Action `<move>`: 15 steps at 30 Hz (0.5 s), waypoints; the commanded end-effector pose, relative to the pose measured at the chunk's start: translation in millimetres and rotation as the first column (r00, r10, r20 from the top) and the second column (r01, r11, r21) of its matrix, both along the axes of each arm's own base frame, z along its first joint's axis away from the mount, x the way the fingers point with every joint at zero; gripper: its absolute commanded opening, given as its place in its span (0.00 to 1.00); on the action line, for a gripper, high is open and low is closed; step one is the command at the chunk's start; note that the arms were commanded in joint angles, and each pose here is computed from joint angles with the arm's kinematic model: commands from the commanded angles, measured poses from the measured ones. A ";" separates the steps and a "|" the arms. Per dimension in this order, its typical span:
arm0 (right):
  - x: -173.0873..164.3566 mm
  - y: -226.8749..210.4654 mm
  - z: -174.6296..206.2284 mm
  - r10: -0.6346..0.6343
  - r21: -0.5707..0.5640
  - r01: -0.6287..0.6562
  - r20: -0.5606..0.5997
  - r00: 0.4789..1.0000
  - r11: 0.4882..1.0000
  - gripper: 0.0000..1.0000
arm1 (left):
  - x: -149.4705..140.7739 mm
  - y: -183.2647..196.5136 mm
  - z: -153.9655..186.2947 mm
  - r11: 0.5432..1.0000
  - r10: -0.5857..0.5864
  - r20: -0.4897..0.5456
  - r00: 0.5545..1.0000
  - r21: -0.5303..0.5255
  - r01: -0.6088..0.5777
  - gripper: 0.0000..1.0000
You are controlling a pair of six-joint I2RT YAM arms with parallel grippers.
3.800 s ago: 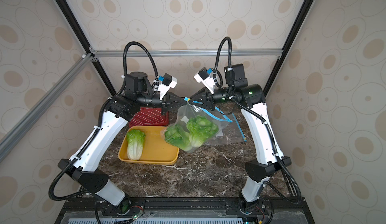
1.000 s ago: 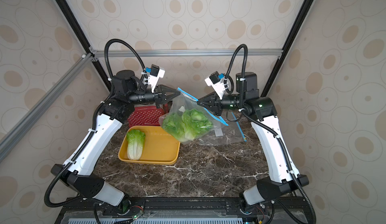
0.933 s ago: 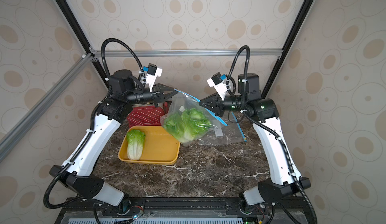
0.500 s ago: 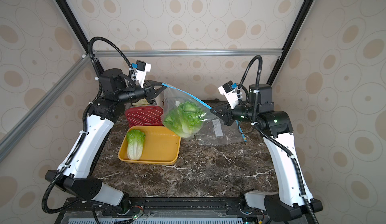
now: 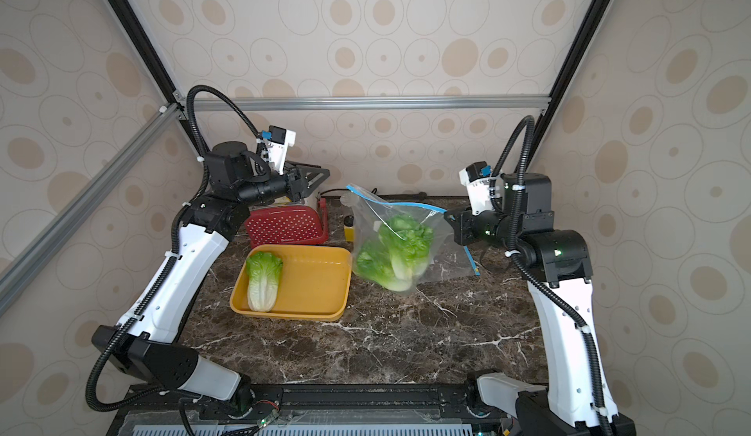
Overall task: Put the chinese cabbages into a zipper bag and zip it
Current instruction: Close the zipper of the food storage bag at the center of the board, then place the zipper food storage bag at the center of the board.
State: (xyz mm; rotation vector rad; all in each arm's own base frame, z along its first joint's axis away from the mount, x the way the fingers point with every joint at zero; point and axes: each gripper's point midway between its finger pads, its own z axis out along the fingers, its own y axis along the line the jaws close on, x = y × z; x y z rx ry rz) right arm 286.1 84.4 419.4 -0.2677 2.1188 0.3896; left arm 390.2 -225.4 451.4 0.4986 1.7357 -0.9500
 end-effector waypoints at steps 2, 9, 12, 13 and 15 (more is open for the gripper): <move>-6.0 -75.7 6.1 -0.377 -0.102 0.377 0.019 0.926 0.921 0.00 | 13.5 -1.8 -25.6 0.994 0.100 -0.103 0.990 -0.026 -0.103 0.70; -17.9 -145.5 -5.0 -0.640 -0.330 0.627 0.082 0.764 0.706 0.00 | 9.0 -45.6 -116.2 0.982 0.190 -0.333 0.924 0.063 -0.179 0.87; -6.0 -130.9 -40.4 -0.609 -0.298 0.578 -0.012 0.793 0.760 0.00 | 0.9 -73.3 -157.1 0.972 0.220 -0.380 0.899 0.159 -0.170 0.89; -0.8 -122.0 -53.5 -0.583 -0.269 0.552 -0.049 0.811 0.789 0.00 | -0.4 -80.4 -169.1 0.967 0.233 -0.389 0.891 0.189 -0.170 0.90; 9.1 -108.9 -83.8 -0.551 -0.226 0.518 -0.124 0.825 0.825 0.00 | -2.5 -95.4 -201.7 0.945 0.288 -0.414 0.863 0.268 -0.186 0.93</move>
